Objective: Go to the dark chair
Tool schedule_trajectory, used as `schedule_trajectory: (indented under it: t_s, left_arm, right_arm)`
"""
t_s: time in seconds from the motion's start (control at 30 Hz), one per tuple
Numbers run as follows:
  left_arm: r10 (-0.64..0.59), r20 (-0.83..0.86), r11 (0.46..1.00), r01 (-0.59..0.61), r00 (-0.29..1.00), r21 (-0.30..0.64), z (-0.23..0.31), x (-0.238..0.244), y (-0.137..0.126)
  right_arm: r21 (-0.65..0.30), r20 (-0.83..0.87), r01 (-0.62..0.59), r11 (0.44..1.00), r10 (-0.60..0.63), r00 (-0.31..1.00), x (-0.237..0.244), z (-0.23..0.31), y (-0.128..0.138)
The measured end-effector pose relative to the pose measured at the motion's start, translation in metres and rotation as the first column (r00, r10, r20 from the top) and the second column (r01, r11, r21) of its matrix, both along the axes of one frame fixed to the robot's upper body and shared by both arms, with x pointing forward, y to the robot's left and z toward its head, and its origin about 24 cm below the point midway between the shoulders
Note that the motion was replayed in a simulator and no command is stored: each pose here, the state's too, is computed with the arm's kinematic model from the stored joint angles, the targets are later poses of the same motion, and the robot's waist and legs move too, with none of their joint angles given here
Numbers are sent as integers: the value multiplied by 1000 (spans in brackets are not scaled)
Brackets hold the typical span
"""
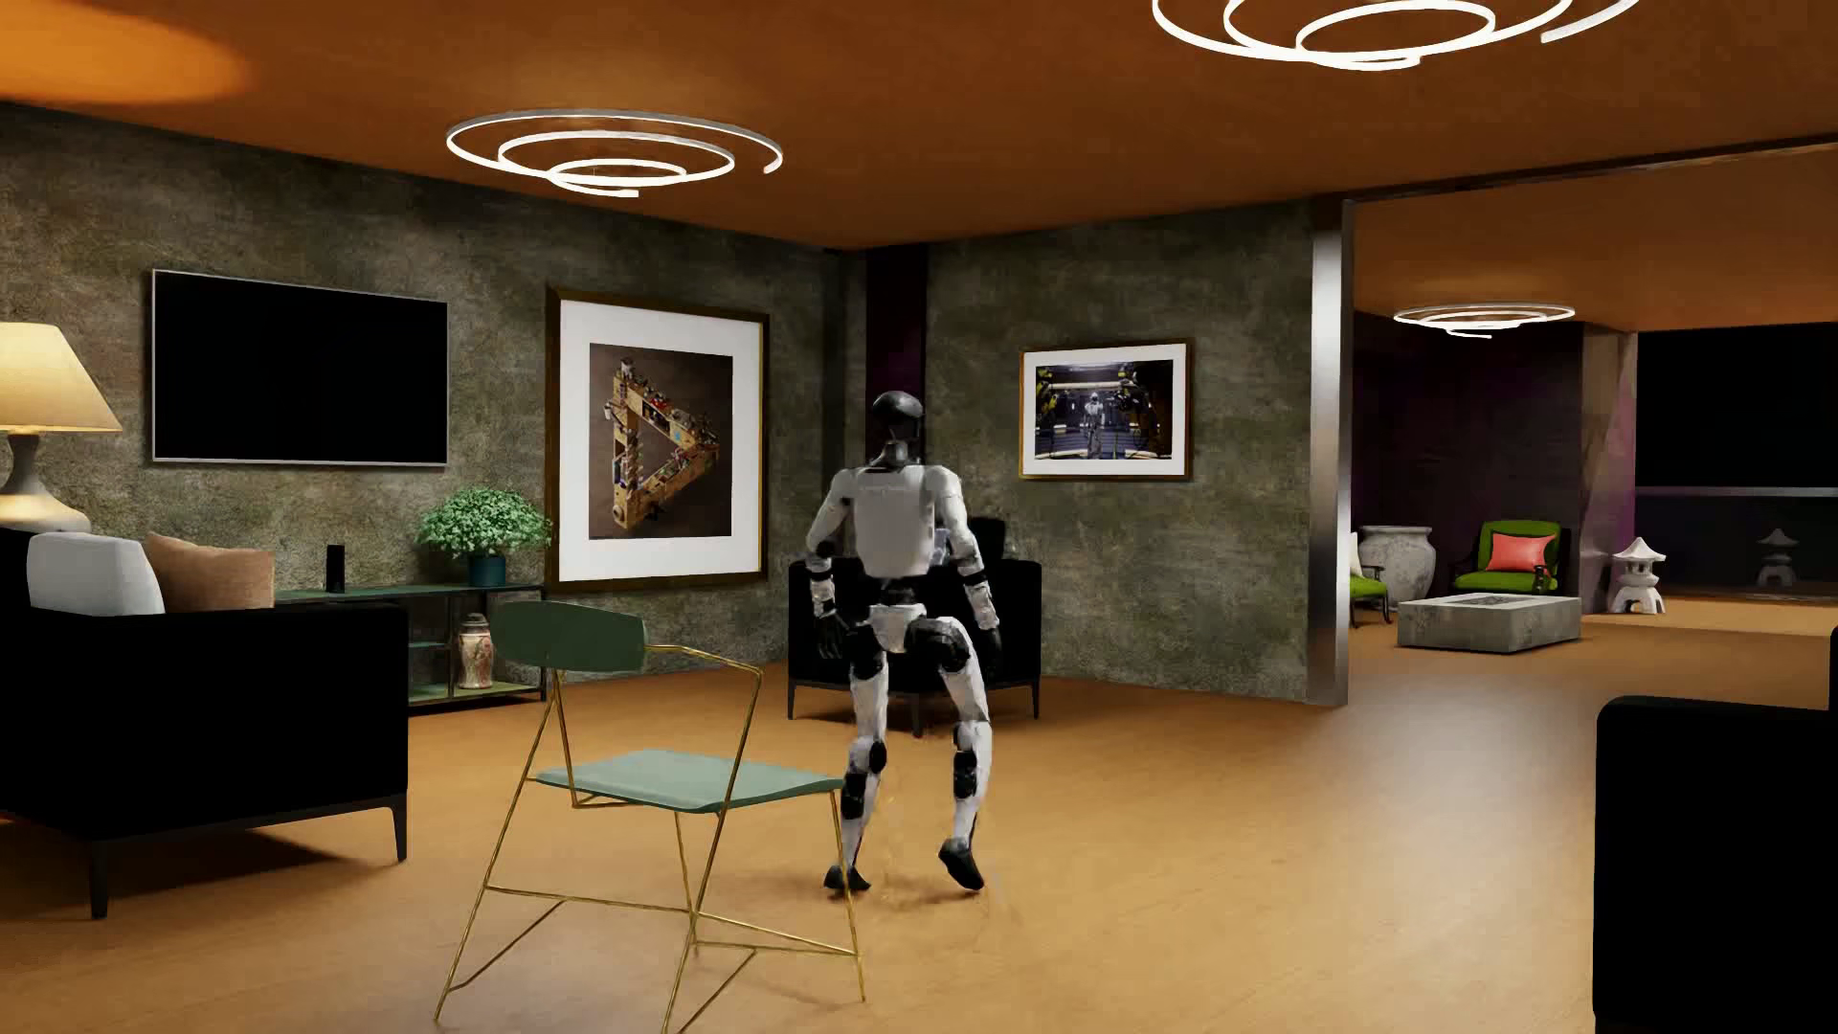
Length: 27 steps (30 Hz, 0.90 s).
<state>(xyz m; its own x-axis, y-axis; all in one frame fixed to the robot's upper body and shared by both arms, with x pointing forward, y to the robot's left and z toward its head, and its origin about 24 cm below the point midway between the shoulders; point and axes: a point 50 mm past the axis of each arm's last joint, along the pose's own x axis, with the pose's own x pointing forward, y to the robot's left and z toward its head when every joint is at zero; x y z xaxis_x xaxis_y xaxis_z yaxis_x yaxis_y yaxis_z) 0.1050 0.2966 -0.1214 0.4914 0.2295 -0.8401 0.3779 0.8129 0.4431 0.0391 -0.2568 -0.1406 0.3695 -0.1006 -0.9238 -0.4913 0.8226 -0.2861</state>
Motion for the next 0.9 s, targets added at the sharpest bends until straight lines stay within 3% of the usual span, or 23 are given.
schedule_trajectory:
  t_s: [0.13,0.23,0.3,0.4,0.47,0.5,0.53,0.6,0.7,0.8,0.9]
  left_arm:
    - [-167,194,986,166,967,18,31,75,-16]
    - [-256,455,958,286,853,2,80,149,-55]
    - [-247,614,934,353,749,-55,112,177,-92]
    - [-248,714,864,482,654,-142,130,182,-150]
    - [-367,716,768,627,594,-127,130,168,-187]
    - [-383,703,755,642,600,-137,125,160,-190]
    - [-384,684,755,637,621,-154,117,152,-189]
    - [-320,612,817,537,723,-208,92,136,-168]
    - [-178,391,934,279,903,-221,39,94,-107]
    - [-67,17,991,69,998,-114,-12,8,-47]
    - [-4,-294,1000,4,956,-1,-27,-85,-11]
  right_arm:
    - [-118,-91,44,992,-55,994,-27,6,-39]
    - [-200,-167,47,979,-81,983,-53,15,-65]
    - [-254,-200,64,965,-117,973,-68,24,-82]
    - [-332,-210,88,939,-165,964,-70,33,-105]
    - [-308,-160,109,945,-164,973,-54,29,-100]
    - [-264,-109,125,957,-158,981,-43,25,-88]
    - [-218,-60,132,967,-149,987,-32,22,-76]
    - [-127,15,107,986,-106,994,-9,17,-50]
    - [-13,68,33,999,-32,997,29,2,-5]
    - [129,162,-11,992,-10,987,63,-1,48]
    - [258,297,-196,946,115,948,81,18,102]
